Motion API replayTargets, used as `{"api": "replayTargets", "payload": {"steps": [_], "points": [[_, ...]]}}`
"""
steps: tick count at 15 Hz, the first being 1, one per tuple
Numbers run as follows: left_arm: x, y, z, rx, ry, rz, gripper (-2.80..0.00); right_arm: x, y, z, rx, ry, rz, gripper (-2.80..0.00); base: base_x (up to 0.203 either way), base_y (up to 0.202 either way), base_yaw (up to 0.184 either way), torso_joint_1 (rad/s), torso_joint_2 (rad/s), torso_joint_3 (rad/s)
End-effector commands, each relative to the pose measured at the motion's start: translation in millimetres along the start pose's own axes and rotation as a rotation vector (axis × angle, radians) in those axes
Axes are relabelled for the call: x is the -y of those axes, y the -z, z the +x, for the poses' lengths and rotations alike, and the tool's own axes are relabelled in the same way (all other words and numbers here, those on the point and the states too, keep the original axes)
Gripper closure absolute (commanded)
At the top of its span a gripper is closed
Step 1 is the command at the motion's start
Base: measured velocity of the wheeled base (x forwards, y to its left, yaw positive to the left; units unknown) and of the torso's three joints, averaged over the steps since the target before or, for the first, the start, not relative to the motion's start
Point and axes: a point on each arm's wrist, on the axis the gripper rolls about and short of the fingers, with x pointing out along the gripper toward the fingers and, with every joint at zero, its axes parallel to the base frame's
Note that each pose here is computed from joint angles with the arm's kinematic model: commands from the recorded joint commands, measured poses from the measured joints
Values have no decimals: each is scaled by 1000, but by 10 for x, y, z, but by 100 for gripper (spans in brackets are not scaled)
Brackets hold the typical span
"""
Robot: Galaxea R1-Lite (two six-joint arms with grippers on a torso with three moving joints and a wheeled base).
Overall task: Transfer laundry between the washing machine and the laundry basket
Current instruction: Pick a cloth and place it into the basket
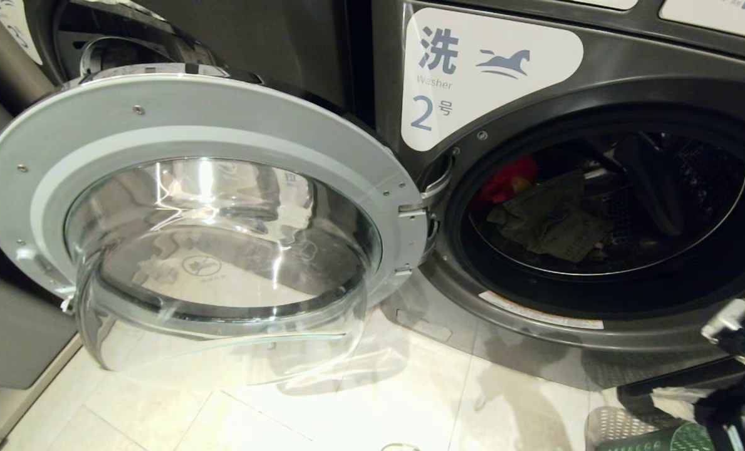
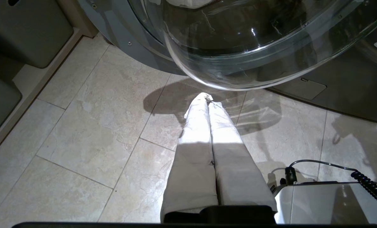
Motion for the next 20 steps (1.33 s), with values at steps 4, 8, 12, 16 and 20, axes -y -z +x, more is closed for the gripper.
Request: {"api": "replayTargets", "payload": {"steps": [4, 8, 12, 16, 20], "points": [[0, 0, 1, -1, 0, 0, 0, 112, -131, 1331, -56, 77, -31, 0, 0, 0, 0, 0, 0, 0], [0, 0, 1, -1, 0, -2, 0, 143, -236, 1970, 135, 258, 4, 0, 0, 0, 0, 0, 0, 0], [0, 0, 1, -1, 0, -2, 0, 255, -634, 2041, 288, 408, 66, 0, 0, 0, 0, 0, 0, 0], [0, 0, 1, -1, 0, -2, 0, 294, -667, 2223, 291, 470, 91, 0, 0, 0, 0, 0, 0, 0], [0, 0, 1, -1, 0, -2, 0, 456, -915, 2484, 380, 541, 142, 0, 0, 0, 0, 0, 0, 0]]}}
